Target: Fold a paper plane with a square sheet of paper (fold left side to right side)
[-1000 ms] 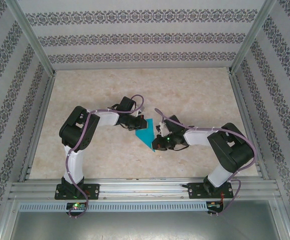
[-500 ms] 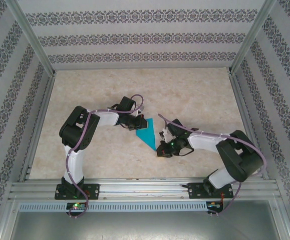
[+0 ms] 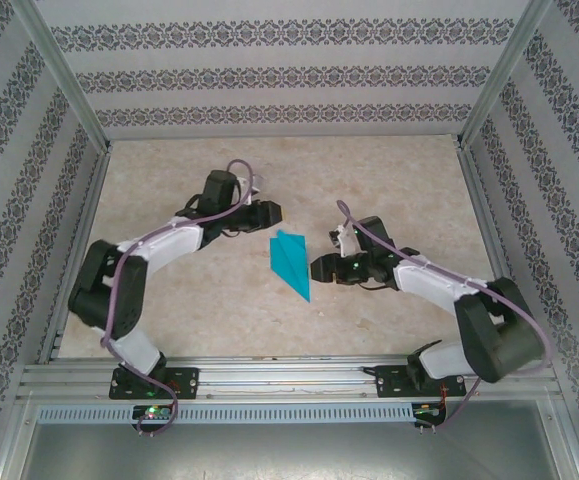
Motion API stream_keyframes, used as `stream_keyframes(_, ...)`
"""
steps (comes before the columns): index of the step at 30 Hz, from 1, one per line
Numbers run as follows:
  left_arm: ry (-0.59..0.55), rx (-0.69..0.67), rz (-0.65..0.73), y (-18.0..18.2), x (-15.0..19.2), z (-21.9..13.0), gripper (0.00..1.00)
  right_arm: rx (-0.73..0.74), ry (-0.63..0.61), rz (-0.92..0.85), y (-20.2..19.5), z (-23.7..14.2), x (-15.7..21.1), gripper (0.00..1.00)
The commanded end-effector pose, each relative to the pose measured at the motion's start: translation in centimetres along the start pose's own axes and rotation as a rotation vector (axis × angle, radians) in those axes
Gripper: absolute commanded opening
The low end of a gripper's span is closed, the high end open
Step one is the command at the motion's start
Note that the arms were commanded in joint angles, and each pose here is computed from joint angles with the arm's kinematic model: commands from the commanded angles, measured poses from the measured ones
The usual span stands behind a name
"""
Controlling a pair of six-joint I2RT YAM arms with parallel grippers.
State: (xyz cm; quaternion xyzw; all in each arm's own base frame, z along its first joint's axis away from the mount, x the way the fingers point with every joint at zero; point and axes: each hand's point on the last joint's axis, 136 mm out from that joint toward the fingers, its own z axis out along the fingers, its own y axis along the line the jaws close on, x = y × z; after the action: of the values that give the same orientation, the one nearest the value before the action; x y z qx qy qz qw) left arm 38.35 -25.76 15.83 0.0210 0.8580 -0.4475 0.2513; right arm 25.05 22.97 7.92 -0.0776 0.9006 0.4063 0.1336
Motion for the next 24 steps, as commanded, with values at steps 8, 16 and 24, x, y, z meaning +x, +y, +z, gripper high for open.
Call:
stream_keyframes(8,-0.120,-0.045,0.014,2.3,1.7,-3.8,0.44,-0.085,-0.016,-0.087,0.0,4.2,-3.9,0.54)
stream_keyframes(16,-0.130,-0.046,-0.007,2.9,2.2,-4.4,0.44,-0.106,0.012,-0.072,-0.7,5.8,-3.8,0.42)
stream_keyframes(24,-0.155,-0.009,-0.002,1.9,1.6,-5.0,0.45,-0.111,0.007,-0.076,-0.7,5.7,-3.6,0.13)
